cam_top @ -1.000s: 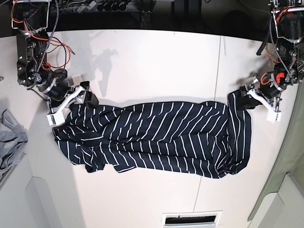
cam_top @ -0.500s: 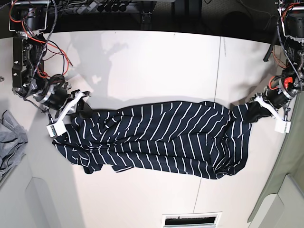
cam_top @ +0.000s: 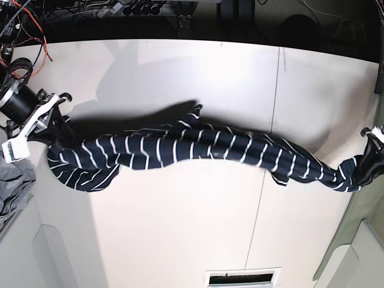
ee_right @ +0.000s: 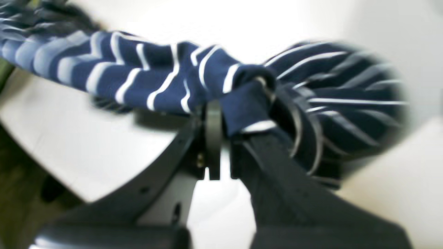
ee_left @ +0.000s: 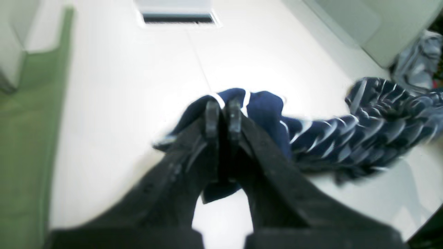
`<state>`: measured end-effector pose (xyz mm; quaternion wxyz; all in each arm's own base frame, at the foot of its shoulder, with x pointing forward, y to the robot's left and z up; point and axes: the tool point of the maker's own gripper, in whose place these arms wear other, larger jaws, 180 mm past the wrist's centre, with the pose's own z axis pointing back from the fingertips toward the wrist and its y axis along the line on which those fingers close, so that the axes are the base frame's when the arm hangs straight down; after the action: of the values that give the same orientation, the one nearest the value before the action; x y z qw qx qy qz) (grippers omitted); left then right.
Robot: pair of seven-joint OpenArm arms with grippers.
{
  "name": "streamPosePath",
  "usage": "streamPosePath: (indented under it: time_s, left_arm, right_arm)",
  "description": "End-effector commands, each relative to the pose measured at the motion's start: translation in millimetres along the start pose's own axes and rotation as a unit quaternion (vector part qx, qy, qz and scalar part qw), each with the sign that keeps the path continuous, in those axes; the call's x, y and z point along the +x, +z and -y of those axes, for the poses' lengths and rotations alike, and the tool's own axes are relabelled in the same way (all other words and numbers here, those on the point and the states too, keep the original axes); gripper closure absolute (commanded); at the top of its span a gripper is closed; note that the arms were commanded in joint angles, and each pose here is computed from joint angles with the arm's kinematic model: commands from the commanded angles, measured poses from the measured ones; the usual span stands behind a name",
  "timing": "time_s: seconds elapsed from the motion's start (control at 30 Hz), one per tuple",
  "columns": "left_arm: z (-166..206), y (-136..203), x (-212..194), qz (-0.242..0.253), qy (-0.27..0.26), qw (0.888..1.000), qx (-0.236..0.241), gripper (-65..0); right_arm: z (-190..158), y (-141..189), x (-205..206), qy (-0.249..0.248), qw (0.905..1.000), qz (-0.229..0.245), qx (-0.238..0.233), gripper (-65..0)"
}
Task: Layout the t-shirt on the table in an organized manner, then fold the t-shirt properly
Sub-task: 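Lay the shirt down and regrasp its ends with both grippers, then lift and stretch the shirt lengthwise between both grippers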
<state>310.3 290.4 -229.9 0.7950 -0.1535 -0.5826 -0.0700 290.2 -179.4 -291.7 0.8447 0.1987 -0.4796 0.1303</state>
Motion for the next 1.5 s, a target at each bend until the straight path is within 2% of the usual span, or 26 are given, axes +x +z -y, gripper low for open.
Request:
streamPosePath:
  time_s: [0.0, 0.2, 0.23, 0.3, 0.33, 0.37, 0.4, 0.5, 0.57, 0.8, 1.03, 1.27, 1.47]
  left_arm:
    - [-3, 0, 13, 0.013, -0.02, 1.0, 0.0, 0.0]
    - [-11, -42, -52, -0.073, -0.011, 0.997, -0.001, 0.0]
    - [-11, -50, -64, -0.089, -0.006, 0.996, -0.005, 0.0]
    - [-9, -60, -88, -0.119, 0.012, 0.993, -0.014, 0.0]
    - [-8, -63, -97, -0.131, 0.019, 0.991, -0.017, 0.0]
    - [-8, -63, -106, -0.143, 0.026, 0.989, -0.018, 0.0]
    - [-9, -62, -112, -0.15, 0.031, 0.988, -0.017, 0.0]
    - [-12, -58, -123, -0.17, 0.037, 0.985, -0.012, -10.2]
    - [-13, -56, -125, -0.18, 0.037, 0.983, -0.011, -12.3]
    - [-24, -53, -112, -0.153, 0.053, 0.987, 0.002, -12.3]
    - [-24, -53, -108, -0.144, 0.058, 0.988, 0.002, -12.3]
    - [-24, -53, -109, -0.146, 0.058, 0.988, 0.002, -12.3]
    - [-24, -53, -109, -0.146, 0.058, 0.988, 0.002, -12.3]
  right_arm:
    - [6, 2, 20, 0.01, 0.9994, 0.032, -0.006, 0.0]
    - [39, -33, 8, -0.028, 0.9994, 0.003, -0.018, 0.0]
    - [44, -40, 2, -0.041, 0.999, -0.006, -0.017, -6.2]
    - [51, -50, -11, -0.066, 0.9974, -0.024, -0.015, -24.9]
    - [53, -51, -18, -0.075, 0.9965, -0.033, -0.016, -31.6]
    - [55, -51, -26, -0.082, 0.9956, -0.042, -0.017, -35.2]
    - [54, -50, -34, -0.086, 0.9946, -0.055, -0.018, -35.6]
    - [51, -42, -54, -0.109, 0.9913, -0.072, -0.014, -35.6]
    - [49, -34, -65, -0.132, 0.9887, -0.071, -0.013, -35.6]
    - [29, -20, -111, -0.176, 0.98, -0.093, -0.008, -35.6]
    - [7, -47, -112, -0.19, 0.9806, -0.046, -0.016, -35.6]
    - [-14, -72, -112, -0.17, 0.9842, -0.049, -0.003, -35.6]
    - [-6, -93, -108, -0.174, 0.9831, -0.055, -0.002, -35.6]
